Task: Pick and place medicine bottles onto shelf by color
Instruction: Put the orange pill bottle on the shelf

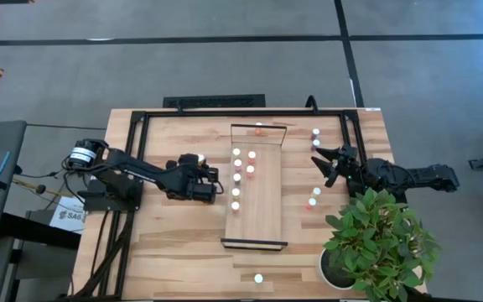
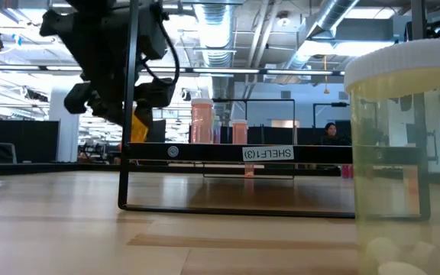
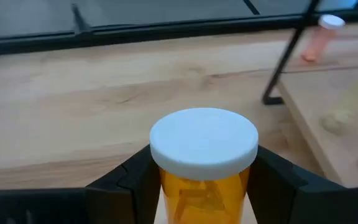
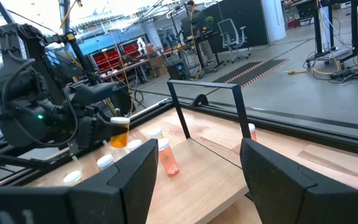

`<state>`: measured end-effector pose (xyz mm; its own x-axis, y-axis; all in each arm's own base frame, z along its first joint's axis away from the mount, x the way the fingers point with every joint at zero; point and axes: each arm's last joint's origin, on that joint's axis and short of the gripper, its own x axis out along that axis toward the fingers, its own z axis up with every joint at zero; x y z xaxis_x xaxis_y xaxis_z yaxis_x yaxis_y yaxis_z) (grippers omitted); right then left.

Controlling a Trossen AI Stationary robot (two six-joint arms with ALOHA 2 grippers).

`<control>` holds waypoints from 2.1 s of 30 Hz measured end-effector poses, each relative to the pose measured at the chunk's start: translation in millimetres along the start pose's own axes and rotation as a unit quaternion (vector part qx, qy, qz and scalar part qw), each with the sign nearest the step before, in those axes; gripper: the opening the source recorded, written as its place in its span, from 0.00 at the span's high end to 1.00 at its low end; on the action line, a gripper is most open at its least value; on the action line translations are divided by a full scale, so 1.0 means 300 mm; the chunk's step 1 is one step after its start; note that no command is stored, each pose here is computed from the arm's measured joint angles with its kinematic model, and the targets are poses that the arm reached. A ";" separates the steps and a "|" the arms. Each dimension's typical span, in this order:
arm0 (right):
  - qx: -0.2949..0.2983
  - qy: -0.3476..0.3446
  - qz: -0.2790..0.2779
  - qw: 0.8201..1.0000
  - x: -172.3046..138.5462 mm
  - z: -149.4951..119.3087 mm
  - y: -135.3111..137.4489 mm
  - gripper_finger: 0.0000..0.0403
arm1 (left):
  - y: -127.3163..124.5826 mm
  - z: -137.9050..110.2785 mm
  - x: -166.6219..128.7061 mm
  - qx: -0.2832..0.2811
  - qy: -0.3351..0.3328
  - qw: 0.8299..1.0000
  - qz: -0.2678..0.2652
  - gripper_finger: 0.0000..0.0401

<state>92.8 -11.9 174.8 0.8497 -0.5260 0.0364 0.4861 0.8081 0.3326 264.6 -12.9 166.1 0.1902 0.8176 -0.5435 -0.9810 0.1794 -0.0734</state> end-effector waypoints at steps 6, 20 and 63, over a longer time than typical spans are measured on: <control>0.000 0.000 0.000 1.000 0.000 0.000 0.000 0.38 | 0.035 -0.049 0.024 -0.048 -0.033 0.998 -0.009 0.56; 0.000 0.000 0.000 1.000 0.000 0.000 0.000 0.38 | 0.100 -0.127 0.068 -0.039 -0.061 0.997 -0.027 0.56; 0.000 0.000 0.000 1.000 0.000 0.000 0.000 0.38 | 0.154 -0.257 0.142 -0.043 -0.071 0.995 -0.056 0.45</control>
<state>92.8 -12.0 174.7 0.8496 -0.5261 0.0362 0.4862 0.8081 0.3325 224.3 -12.0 74.9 0.2952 0.8654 -0.4049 -0.9521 0.2309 -0.2006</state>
